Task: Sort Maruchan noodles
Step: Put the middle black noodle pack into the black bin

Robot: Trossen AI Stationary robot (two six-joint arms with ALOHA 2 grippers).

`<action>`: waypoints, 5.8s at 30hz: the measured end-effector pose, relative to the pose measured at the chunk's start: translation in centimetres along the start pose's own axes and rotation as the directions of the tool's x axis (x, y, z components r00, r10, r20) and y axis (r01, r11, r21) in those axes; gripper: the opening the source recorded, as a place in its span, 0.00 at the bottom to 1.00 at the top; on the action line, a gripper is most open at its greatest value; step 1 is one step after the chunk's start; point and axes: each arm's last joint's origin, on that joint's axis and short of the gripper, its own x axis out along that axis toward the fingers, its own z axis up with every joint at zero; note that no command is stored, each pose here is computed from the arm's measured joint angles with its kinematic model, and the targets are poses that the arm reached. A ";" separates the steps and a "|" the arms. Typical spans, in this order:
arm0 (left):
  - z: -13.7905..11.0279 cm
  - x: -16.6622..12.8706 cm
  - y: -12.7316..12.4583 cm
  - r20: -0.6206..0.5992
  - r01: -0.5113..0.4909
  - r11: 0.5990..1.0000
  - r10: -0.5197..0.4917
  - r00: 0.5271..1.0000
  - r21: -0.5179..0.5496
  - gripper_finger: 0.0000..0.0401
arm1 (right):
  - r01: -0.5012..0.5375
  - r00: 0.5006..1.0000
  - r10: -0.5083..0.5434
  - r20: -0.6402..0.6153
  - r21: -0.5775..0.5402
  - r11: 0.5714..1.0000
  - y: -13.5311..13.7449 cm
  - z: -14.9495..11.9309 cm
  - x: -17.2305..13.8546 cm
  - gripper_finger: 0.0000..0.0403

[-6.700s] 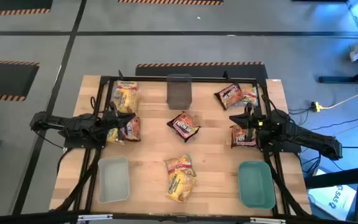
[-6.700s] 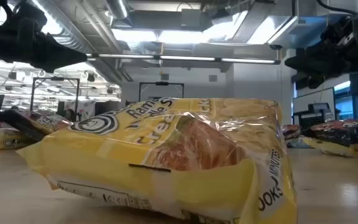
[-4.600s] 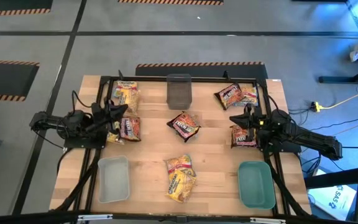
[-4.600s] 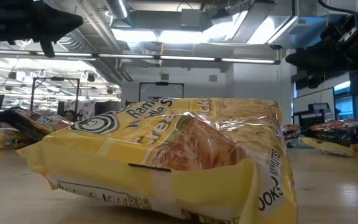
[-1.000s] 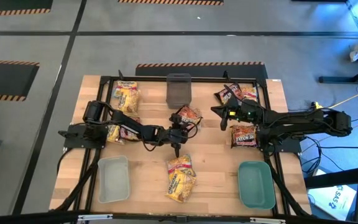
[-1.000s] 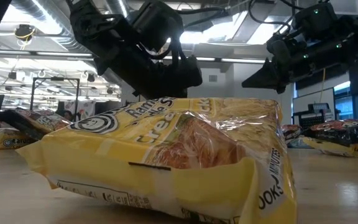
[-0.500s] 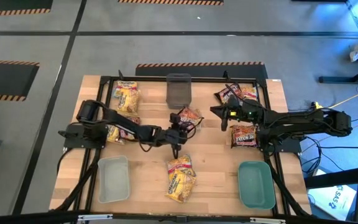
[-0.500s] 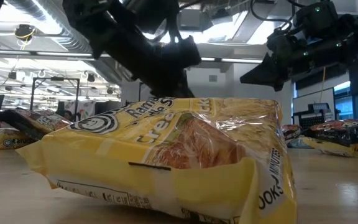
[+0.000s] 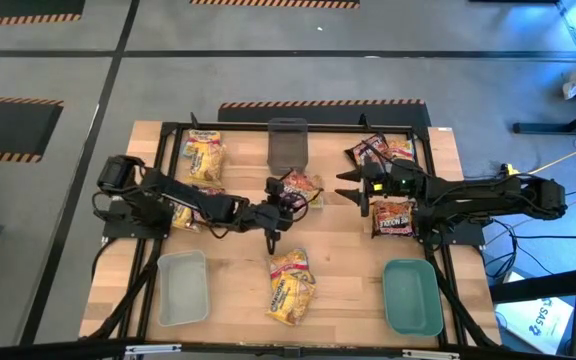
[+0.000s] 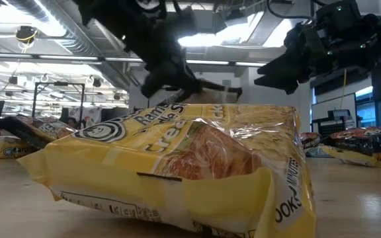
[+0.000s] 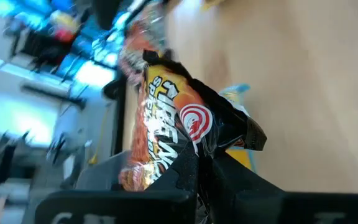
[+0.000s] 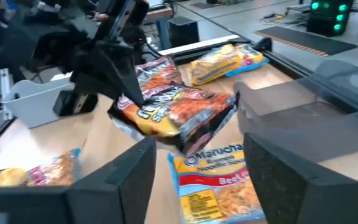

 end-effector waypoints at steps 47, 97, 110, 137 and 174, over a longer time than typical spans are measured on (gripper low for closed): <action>1.5 -2.6 -0.6 0.195 0.004 0.644 -0.237 0.952 0.765 0.03 | -0.322 0.677 0.629 -0.381 0.616 0.719 -1.9 3.9 13.9 0.58; -5.8 -1.5 7.1 0.350 0.300 0.807 -0.124 0.929 -0.509 0.31 | -0.274 0.879 0.318 -0.354 0.169 0.947 -4.8 2.9 6.4 0.24; -5.9 -1.2 9.2 0.363 0.195 0.787 0.039 0.931 -0.585 0.31 | -0.139 0.986 0.127 -0.107 -0.108 0.984 -5.4 5.0 7.1 0.25; -8.0 3.4 12.6 0.380 0.336 0.553 -0.037 0.924 -0.763 0.69 | -0.151 0.985 0.165 0.047 -0.214 0.965 -4.5 5.6 8.5 0.24; -7.9 2.4 15.3 0.248 0.267 0.713 -0.134 0.959 -0.648 0.29 | -0.062 0.998 0.065 0.011 -0.172 0.983 -4.3 7.8 5.2 0.65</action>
